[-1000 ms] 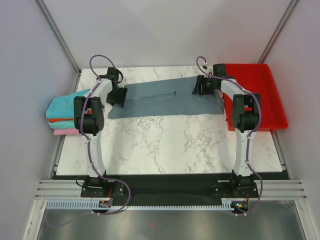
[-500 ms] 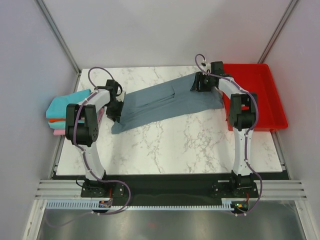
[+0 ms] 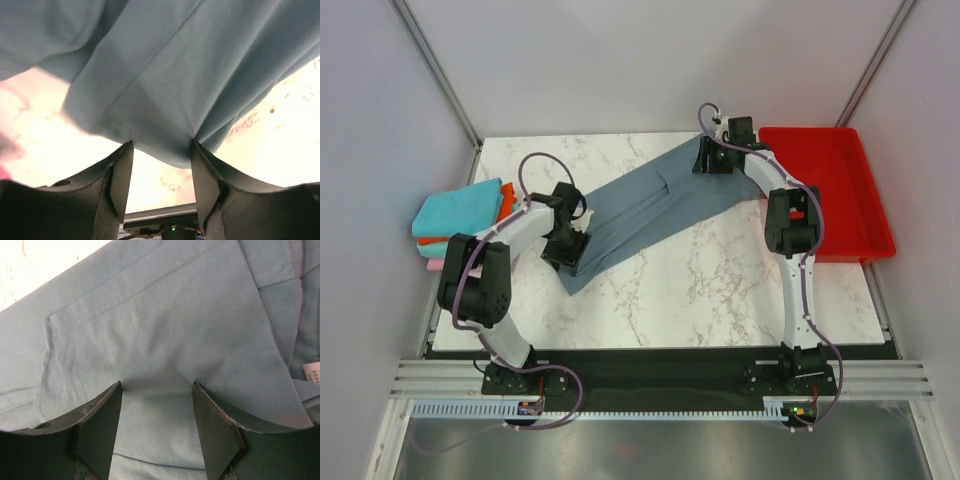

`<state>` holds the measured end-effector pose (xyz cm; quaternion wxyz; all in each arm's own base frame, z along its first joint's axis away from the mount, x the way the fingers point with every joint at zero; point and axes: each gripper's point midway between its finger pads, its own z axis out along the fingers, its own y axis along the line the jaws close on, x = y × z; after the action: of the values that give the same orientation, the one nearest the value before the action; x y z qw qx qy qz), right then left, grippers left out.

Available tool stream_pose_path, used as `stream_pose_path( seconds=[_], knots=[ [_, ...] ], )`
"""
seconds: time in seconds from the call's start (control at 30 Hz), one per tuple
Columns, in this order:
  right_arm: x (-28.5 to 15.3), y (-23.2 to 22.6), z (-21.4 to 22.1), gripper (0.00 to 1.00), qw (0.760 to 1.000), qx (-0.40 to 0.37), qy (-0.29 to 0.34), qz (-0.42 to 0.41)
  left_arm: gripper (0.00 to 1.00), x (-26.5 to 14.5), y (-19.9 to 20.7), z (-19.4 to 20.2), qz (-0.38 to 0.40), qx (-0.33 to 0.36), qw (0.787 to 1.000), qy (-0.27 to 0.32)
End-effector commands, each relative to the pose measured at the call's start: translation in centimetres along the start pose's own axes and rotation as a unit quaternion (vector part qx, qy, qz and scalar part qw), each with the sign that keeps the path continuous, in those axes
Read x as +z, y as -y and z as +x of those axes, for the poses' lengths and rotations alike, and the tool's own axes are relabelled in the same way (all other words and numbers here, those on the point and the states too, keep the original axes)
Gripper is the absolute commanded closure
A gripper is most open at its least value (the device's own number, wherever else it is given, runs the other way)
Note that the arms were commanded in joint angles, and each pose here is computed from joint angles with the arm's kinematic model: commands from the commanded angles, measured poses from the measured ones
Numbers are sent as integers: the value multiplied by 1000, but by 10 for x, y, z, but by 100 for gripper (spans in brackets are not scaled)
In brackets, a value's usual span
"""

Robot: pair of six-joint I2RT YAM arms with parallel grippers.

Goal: Fold and stack the t-shirts
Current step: Fold the tshirt

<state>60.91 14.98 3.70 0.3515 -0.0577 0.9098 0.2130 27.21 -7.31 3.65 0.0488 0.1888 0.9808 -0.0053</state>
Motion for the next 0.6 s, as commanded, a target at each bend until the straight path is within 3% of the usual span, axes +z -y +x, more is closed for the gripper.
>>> stream_pose_path(
  seconds=[0.0,0.07,0.13,0.23,0.33,0.5,0.57],
  knots=[
    [-7,-5,-1,33,1000,10,-2,12,42,-44,-18,-12,-42,-11,997,58],
    [-20,-7,-5,32,1000,10,2,13,42,-66,-22,-34,-47,-15,994,101],
    [-45,-16,-26,31,1000,5,25,8,28,-83,-37,-47,-80,2,990,118],
    [-70,-20,-41,31,999,6,43,9,21,-85,-44,-74,-88,14,987,137],
    [-90,-22,-44,31,999,23,49,3,21,-75,-48,-103,-88,19,986,142],
    [-87,-8,1,31,997,80,0,2,26,-58,-59,-163,-78,11,982,170],
    [-82,0,24,31,994,103,-25,2,27,-33,-68,-174,-76,5,986,149]
  ],
)
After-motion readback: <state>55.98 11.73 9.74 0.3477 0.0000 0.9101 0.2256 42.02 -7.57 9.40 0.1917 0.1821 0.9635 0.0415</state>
